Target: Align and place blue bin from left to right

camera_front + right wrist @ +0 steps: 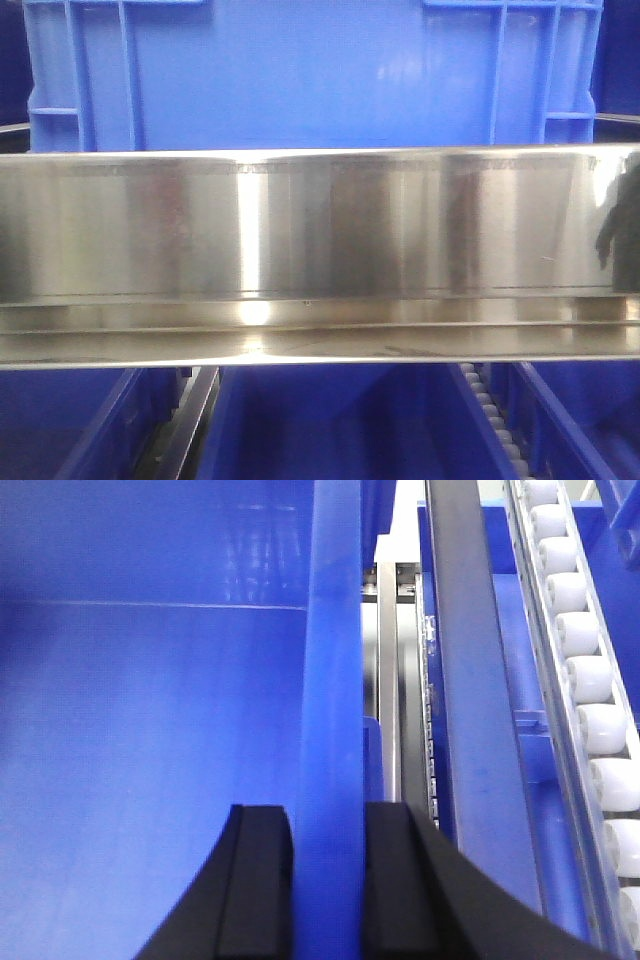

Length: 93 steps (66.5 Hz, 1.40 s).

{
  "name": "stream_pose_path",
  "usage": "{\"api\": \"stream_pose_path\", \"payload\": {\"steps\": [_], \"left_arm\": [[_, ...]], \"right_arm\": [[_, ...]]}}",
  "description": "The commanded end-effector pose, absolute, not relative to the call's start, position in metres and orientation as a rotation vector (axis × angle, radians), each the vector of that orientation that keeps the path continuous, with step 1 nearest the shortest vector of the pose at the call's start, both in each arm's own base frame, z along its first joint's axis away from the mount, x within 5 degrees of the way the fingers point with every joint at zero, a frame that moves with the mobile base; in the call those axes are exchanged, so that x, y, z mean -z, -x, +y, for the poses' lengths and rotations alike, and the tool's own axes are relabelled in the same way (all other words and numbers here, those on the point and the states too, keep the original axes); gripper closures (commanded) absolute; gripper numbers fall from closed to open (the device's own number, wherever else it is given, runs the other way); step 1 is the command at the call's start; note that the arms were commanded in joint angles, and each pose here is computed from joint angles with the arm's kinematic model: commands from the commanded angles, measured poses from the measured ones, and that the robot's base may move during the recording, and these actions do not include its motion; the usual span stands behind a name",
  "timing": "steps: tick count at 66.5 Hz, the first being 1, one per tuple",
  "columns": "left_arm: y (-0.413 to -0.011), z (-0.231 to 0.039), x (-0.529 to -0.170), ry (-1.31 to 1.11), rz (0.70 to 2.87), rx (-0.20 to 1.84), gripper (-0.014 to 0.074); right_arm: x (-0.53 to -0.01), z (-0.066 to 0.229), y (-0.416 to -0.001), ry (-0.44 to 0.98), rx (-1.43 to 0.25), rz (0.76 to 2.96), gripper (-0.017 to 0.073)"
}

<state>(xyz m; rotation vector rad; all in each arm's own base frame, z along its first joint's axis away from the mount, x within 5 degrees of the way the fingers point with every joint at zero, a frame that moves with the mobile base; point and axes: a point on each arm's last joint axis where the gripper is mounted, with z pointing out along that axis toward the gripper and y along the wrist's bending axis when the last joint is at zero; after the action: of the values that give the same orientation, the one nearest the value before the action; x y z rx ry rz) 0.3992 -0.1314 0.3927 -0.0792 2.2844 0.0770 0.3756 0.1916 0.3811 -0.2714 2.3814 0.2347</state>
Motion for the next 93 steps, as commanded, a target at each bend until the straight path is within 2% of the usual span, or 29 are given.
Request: {"api": "stream_pose_path", "payload": {"steps": [1,17,41,57,64,76,93], "left_arm": [[-0.398,-0.132,-0.393,0.088,2.292,-0.084,0.0704],[-0.395,-0.13,-0.4,0.118,2.28,-0.074,0.0704],[-0.383,-0.123,-0.444,0.18,2.214,-0.06,0.0704],[-0.372,-0.117,-0.454,0.196,2.233,-0.081,0.0704],[-0.365,-0.115,-0.462,0.201,2.22,-0.052,0.0704],[-0.347,-0.125,-0.478,0.168,2.186,-0.001,0.0704],[-0.321,-0.145,-0.49,0.167,2.127,0.017,0.0704]], "right_arm": [[-0.383,0.189,-0.377,0.26,-0.208,2.374,0.0634],[-0.395,0.188,-0.374,0.238,-0.224,2.352,0.0634],[-0.428,0.198,-0.36,0.265,-0.215,2.287,0.0636],[-0.445,0.21,-0.344,0.274,-0.268,2.255,0.0636],[-0.458,0.206,-0.333,0.267,-0.292,2.229,0.0636],[-0.472,0.195,-0.318,0.243,-0.296,2.237,0.0636],[-0.48,0.196,-0.288,0.24,-0.259,2.214,0.0637]]}}
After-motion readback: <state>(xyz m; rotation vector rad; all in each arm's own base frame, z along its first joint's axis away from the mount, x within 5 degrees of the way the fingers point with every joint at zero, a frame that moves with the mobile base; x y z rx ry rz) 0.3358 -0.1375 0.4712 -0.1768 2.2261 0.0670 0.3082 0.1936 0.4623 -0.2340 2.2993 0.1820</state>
